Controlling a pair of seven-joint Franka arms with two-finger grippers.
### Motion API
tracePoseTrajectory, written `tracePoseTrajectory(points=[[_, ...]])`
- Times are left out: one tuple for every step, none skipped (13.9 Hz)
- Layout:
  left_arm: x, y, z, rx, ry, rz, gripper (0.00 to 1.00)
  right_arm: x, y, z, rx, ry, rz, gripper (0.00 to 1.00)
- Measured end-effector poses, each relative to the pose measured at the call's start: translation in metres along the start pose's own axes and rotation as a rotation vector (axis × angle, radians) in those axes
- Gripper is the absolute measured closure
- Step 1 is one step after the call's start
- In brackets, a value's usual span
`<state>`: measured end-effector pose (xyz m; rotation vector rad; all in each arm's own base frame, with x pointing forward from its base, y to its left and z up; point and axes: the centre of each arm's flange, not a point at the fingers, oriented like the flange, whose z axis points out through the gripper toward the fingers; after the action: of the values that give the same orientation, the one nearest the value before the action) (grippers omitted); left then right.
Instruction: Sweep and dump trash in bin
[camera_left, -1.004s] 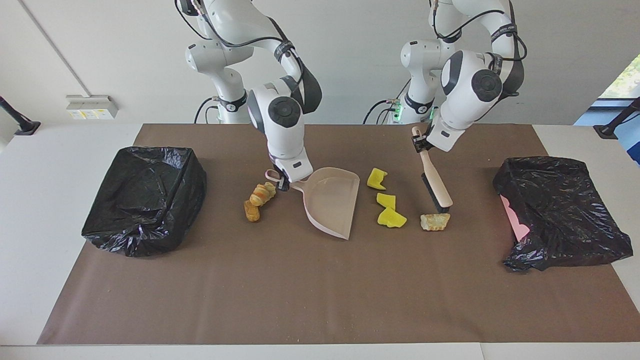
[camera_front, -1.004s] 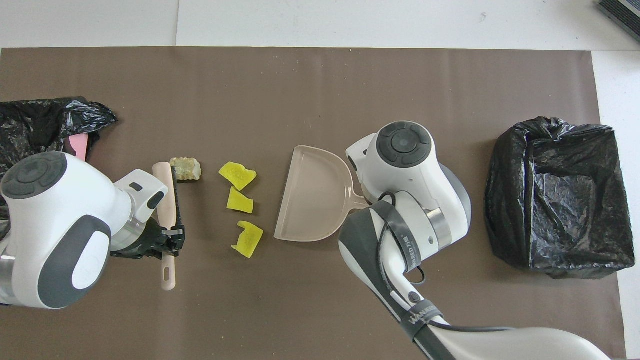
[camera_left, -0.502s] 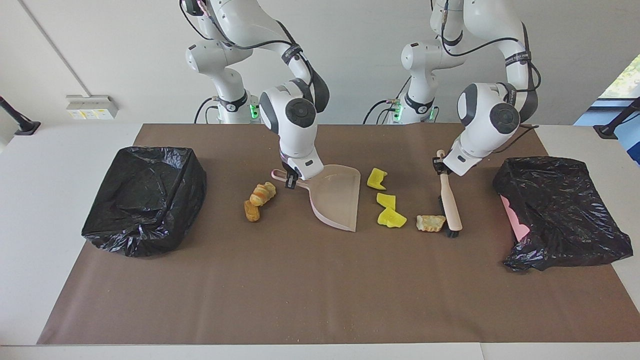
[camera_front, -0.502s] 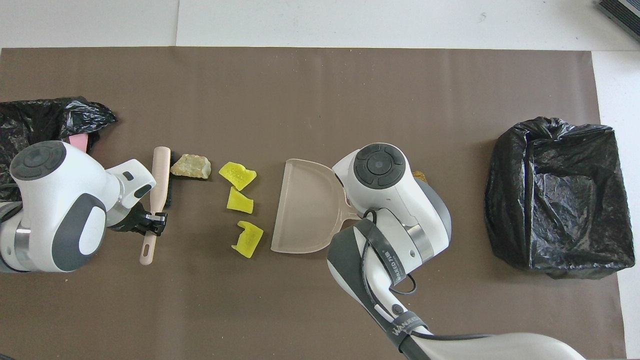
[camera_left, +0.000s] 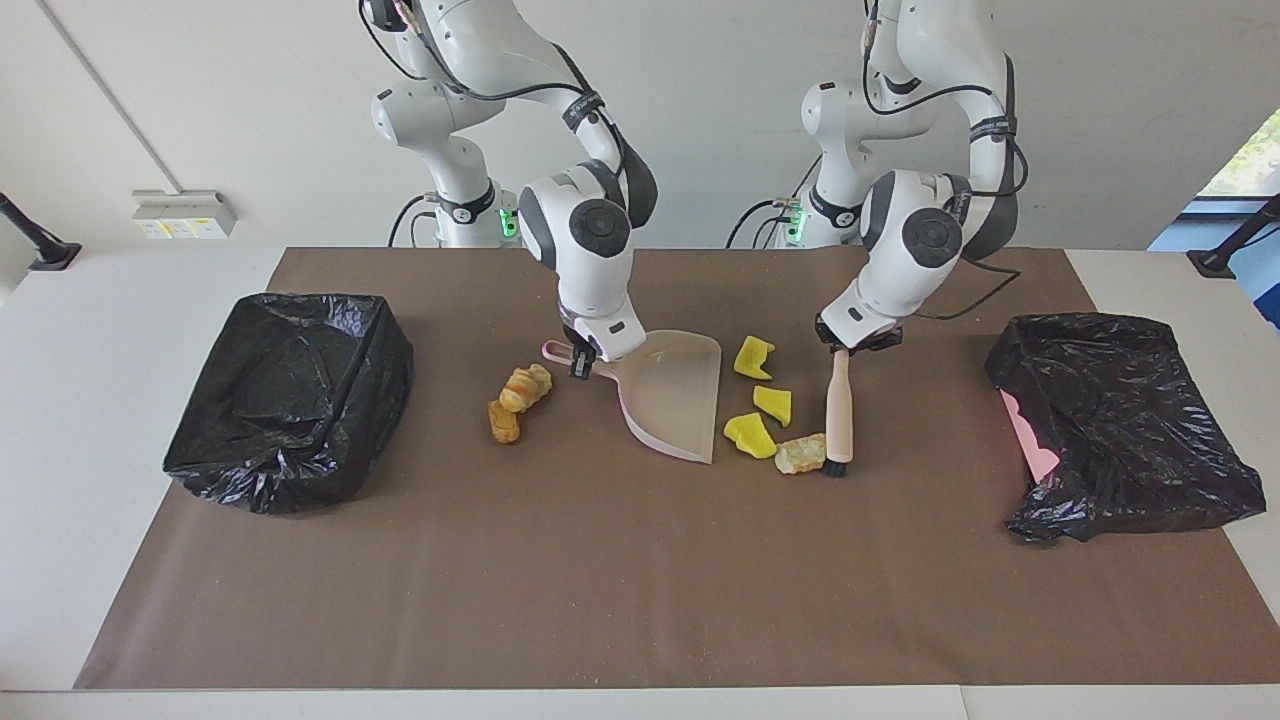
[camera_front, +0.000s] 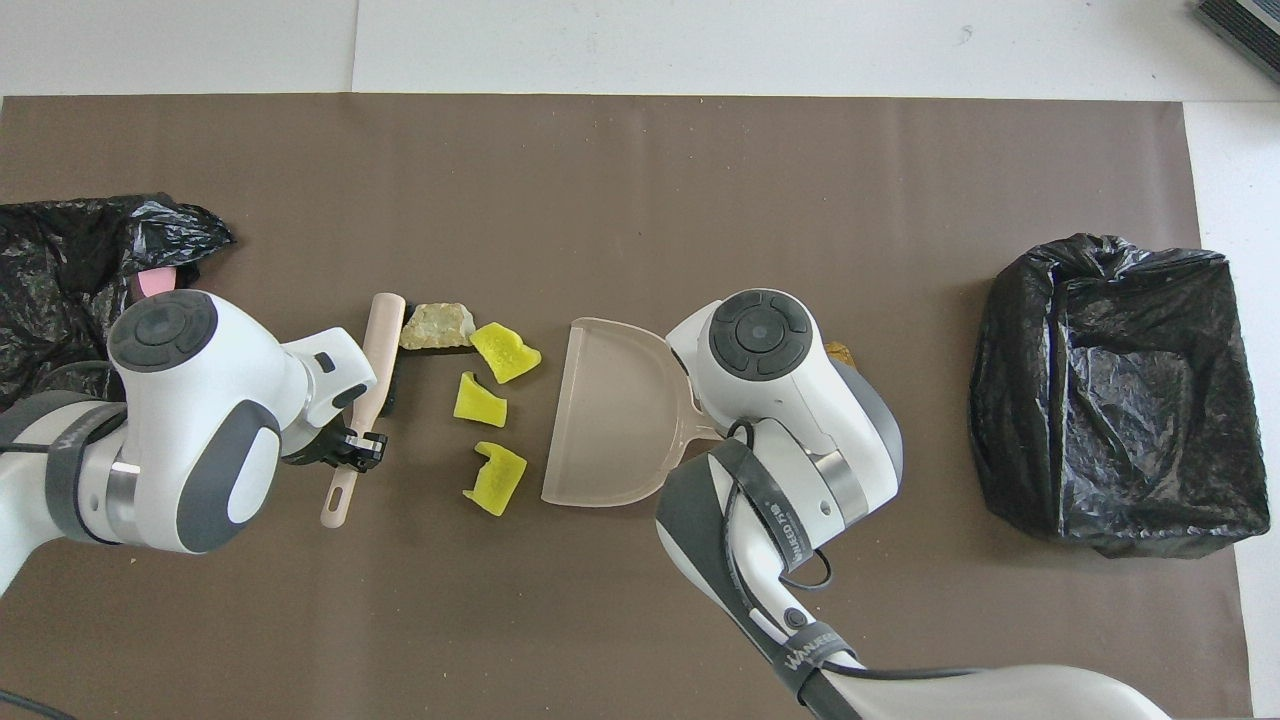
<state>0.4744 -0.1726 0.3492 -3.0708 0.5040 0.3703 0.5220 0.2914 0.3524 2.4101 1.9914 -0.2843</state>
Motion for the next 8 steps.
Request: tracePoseTrajectory(points=[[-0.002, 0.017, 0.001, 0.009, -0.002, 0.032, 0.74, 0.000, 0.000, 0.000, 0.000, 0.000, 0.000, 0.68], [-0.005, 0.033, 0.002, 0.017, -0.004, 0.062, 0.74, 0.000, 0.000, 0.000, 0.000, 0.000, 0.000, 0.68], [-0.009, 0.050, 0.003, 0.020, -0.005, 0.083, 0.74, 0.000, 0.000, 0.000, 0.000, 0.000, 0.000, 0.68], [-0.013, 0.065, 0.004, 0.016, -0.006, 0.092, 0.74, 0.000, 0.000, 0.001, 0.000, 0.000, 0.000, 0.68], [-0.017, 0.082, 0.004, 0.003, -0.005, 0.095, 0.74, 0.000, 0.000, 0.001, 0.000, 0.000, 0.000, 0.68], [-0.021, 0.099, 0.004, -0.008, -0.002, 0.096, 0.74, 0.000, 0.000, 0.001, 0.000, 0.000, 0.000, 0.68], [-0.025, 0.116, 0.003, -0.017, 0.003, 0.090, 0.74, -0.001, 0.000, 0.001, 0.001, -0.001, 0.001, 0.68], [-0.030, 0.134, 0.000, -0.025, 0.014, 0.078, 0.74, -0.001, 0.000, 0.001, 0.001, -0.001, 0.001, 0.68]])
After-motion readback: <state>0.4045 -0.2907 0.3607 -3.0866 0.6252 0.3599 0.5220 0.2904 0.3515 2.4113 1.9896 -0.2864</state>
